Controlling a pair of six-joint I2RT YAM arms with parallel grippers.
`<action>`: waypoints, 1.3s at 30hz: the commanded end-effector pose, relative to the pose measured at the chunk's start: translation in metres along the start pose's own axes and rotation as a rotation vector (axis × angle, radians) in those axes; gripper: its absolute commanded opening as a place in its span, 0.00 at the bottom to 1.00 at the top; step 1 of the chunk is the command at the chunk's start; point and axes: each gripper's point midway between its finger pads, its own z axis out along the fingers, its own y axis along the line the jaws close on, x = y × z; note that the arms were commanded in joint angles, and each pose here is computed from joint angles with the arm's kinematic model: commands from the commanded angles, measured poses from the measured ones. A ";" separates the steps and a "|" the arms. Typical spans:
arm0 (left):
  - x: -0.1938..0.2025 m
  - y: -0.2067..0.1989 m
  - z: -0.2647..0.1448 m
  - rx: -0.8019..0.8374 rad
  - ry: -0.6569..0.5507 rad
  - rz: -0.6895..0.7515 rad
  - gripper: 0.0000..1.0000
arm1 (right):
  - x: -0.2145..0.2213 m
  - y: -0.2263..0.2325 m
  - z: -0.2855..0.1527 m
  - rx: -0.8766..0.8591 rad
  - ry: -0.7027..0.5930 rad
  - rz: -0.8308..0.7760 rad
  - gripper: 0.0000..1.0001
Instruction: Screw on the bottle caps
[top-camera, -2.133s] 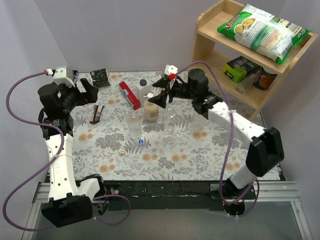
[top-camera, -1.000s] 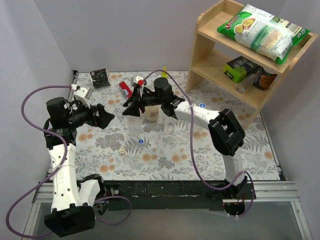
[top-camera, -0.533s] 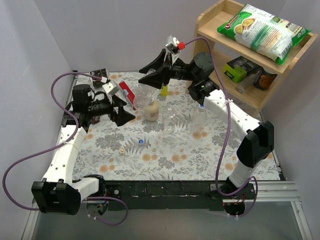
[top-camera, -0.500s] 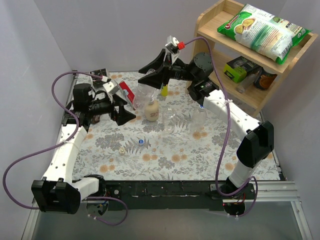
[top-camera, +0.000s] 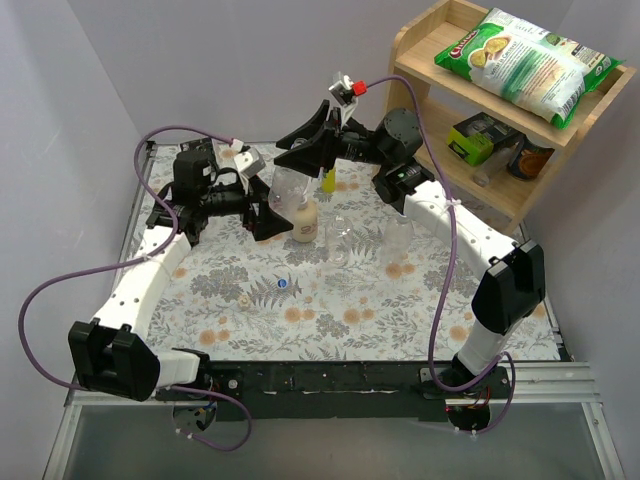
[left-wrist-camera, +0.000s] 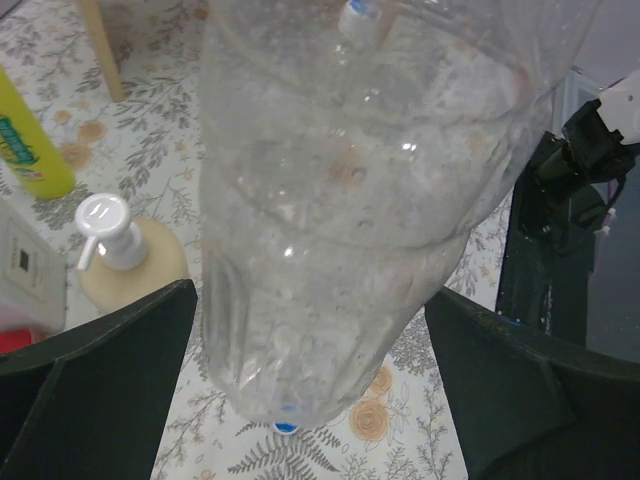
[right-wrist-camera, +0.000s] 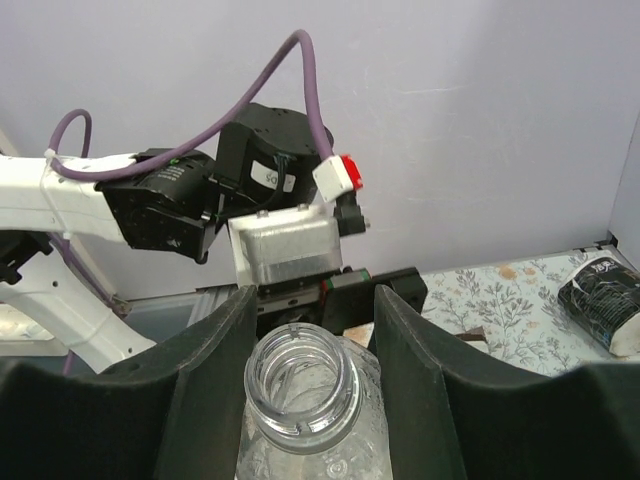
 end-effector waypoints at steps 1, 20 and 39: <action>-0.023 -0.013 0.008 0.076 -0.044 0.053 0.98 | -0.018 0.007 0.004 -0.028 -0.052 -0.035 0.01; -0.021 -0.036 0.020 0.221 -0.057 0.026 0.58 | 0.018 0.010 -0.008 -0.027 0.035 -0.051 0.27; 0.012 0.025 -0.073 -0.396 -0.127 -0.201 0.00 | -0.011 0.024 -0.054 0.129 0.230 -0.397 0.89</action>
